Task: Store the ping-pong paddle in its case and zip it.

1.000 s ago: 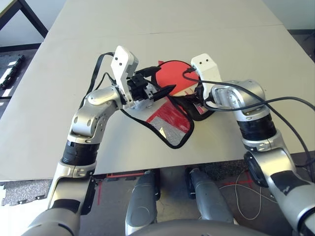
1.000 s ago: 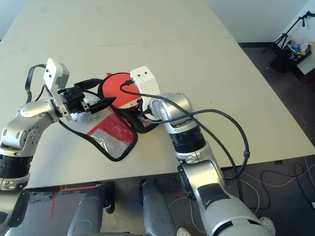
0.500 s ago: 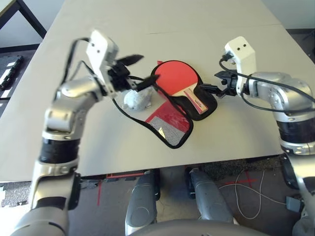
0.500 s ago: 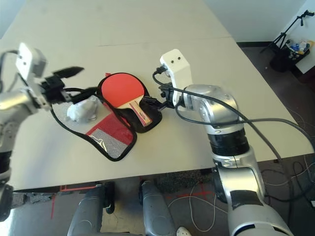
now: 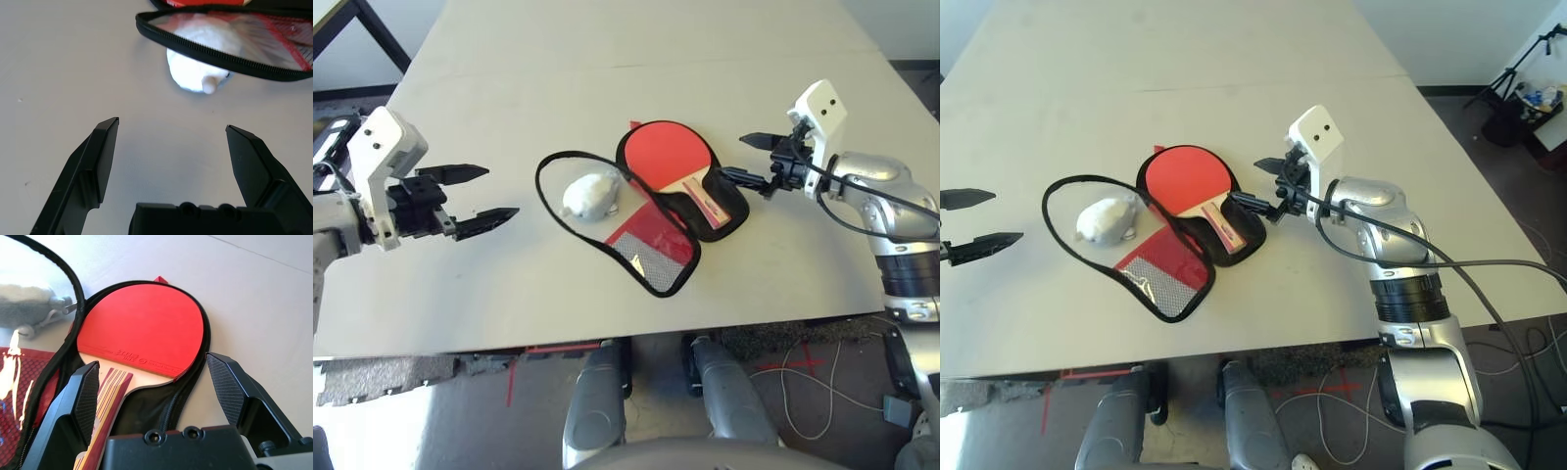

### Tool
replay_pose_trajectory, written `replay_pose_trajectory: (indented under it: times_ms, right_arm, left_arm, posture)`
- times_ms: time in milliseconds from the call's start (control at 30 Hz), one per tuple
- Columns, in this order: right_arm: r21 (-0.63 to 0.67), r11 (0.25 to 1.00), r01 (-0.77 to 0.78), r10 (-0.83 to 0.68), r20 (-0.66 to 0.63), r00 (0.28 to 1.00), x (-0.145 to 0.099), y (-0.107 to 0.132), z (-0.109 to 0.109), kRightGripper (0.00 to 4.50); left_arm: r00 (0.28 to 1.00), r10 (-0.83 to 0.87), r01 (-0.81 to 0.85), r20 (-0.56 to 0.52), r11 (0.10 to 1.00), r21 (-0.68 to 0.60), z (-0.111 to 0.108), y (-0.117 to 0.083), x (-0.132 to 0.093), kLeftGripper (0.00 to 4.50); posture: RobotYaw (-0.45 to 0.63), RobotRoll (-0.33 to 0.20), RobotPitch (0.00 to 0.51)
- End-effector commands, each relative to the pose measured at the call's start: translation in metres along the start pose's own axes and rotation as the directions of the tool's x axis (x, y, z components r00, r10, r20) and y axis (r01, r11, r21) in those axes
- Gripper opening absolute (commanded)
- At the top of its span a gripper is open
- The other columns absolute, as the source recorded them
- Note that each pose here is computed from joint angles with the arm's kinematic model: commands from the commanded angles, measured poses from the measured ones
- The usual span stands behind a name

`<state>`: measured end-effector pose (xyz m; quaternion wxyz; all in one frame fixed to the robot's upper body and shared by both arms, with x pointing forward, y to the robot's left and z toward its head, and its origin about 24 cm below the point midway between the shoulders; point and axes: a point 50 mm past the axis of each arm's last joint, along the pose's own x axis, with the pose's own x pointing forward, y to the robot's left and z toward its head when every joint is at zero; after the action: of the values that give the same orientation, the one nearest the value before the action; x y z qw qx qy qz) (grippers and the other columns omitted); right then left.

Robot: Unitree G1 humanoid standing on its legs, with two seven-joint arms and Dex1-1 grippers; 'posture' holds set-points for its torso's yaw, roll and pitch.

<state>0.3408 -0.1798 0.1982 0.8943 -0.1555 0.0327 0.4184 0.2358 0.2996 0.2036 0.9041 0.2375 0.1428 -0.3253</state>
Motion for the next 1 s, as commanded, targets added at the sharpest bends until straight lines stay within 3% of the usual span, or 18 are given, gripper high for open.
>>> replay_pose_trajectory:
  times_ms: [33,200,300,533,700,833,1000]
  right_arm:
    - [0.005,0.999,0.033,-0.033,0.023,0.999,-0.004,-0.006,0.0,4.46]
    - [-0.016,0.997,0.071,-0.07,0.054,0.996,-0.012,-0.013,0.001,4.46]
    - [-0.02,0.995,0.094,-0.092,0.062,0.994,-0.021,-0.018,0.001,4.46]
    - [-0.026,0.987,0.159,-0.157,0.044,0.987,-0.045,-0.033,-0.006,4.46]
    - [-0.003,0.97,0.241,-0.241,0.047,0.969,-0.058,-0.043,-0.012,4.46]
    - [0.012,0.964,0.267,-0.267,0.071,0.961,-0.062,-0.045,-0.014,4.46]
    - [0.023,0.967,0.255,-0.256,0.056,0.965,-0.069,-0.044,-0.018,4.46]
  left_arm:
    - [0.998,-0.063,0.063,0.02,0.998,-0.011,-0.003,-0.017,0.02,4.5]
    - [0.979,-0.195,0.198,0.054,0.98,-0.038,0.004,-0.046,0.051,4.5]
    - [0.957,-0.271,0.275,0.105,0.961,-0.02,0.021,-0.061,0.067,4.5]
    - [0.892,-0.376,0.374,0.252,0.925,0.059,0.067,-0.074,0.1,4.5]
    - [0.846,-0.411,0.389,0.339,0.912,0.134,0.098,-0.094,0.15,4.5]
    - [0.816,-0.394,0.383,0.424,0.917,0.115,0.118,-0.114,0.181,4.5]
    - [0.81,-0.404,0.384,0.425,0.913,0.136,0.116,-0.117,0.186,4.5]
  posture:
    - [0.08,0.0,0.239]
    - [0.04,0.0,0.237]
    - [0.03,0.0,0.236]
    - [-0.01,0.0,0.234]
    - [-0.04,0.0,0.231]
    - [-0.06,0.0,0.228]
    - [-0.07,0.0,0.228]
